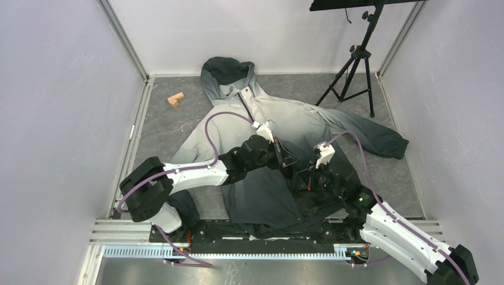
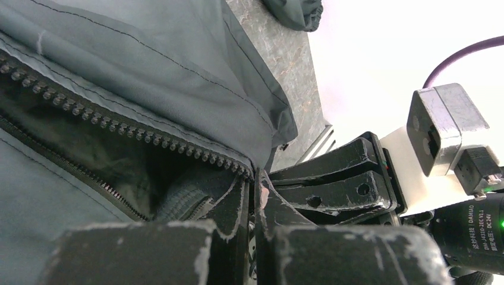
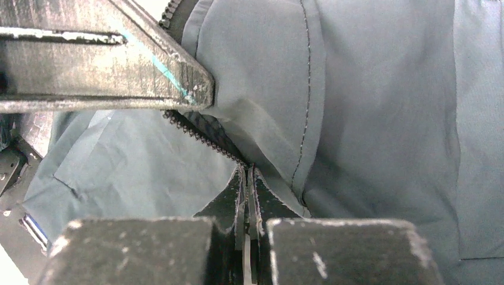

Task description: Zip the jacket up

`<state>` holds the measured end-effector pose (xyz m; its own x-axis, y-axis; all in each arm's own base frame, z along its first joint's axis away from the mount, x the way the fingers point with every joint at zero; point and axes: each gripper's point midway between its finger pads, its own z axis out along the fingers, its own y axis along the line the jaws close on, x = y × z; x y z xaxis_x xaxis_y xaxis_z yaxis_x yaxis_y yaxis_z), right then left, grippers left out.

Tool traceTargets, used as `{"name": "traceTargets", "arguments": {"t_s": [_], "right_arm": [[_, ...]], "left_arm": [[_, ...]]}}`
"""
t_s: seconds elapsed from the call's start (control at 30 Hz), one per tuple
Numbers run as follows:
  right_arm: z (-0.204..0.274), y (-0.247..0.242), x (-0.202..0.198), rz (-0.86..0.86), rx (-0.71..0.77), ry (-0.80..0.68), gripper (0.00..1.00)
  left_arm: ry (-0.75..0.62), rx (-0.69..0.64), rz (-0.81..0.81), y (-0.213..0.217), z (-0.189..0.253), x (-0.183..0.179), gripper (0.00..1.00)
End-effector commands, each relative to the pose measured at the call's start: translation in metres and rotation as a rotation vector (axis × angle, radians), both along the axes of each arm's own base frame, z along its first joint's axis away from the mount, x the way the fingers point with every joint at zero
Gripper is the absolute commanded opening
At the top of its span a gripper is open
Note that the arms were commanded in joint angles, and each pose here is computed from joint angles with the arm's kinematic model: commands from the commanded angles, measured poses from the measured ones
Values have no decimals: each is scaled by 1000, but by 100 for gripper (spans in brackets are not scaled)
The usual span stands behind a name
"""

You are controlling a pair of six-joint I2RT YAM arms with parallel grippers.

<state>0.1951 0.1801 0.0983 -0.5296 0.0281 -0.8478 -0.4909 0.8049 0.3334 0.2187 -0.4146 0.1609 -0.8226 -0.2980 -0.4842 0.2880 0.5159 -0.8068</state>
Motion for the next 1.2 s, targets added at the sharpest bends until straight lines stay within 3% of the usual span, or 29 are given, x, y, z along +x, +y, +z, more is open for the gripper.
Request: {"name": "traceTargets", "arguments": {"t_s": [0.0,0.13,0.23,0.27,0.3,0.4,0.5,0.8,0.9,1.0,1.17], "right_arm": [[7,-4,-1,4,-38,1,0],[22,-4,-1,-36,-6,39,0],[30,-19,7,-201,-3,133,0],[31,-20,7,-223,0,161,0],[34,-18,8,-226,7,177,0],[41,-13,10,-228,16,206,0],[47,-13,14,-243,11,203,0],[50,-14,17,-248,-2,193,0],[51,-14,18,-253,2,185,0],[54,-12,20,-250,13,181,0],[58,-8,22,-236,18,180,0]], "left_arm": [[-47,-44,-52,2,36,8,9],[-32,-38,-71,15,32,9,55],[-92,-44,-69,32,35,0,76],[-106,-45,-68,38,33,-4,89],[-123,-49,-72,43,35,-9,93],[-127,-43,-78,55,28,-25,93],[-126,-74,-91,52,19,-43,85],[-119,-65,-230,1,-2,-62,66],[-108,-48,-265,-13,-10,-67,66],[-84,-37,-261,-19,-19,-65,74],[-61,-2,-252,-28,-30,-58,66]]}}
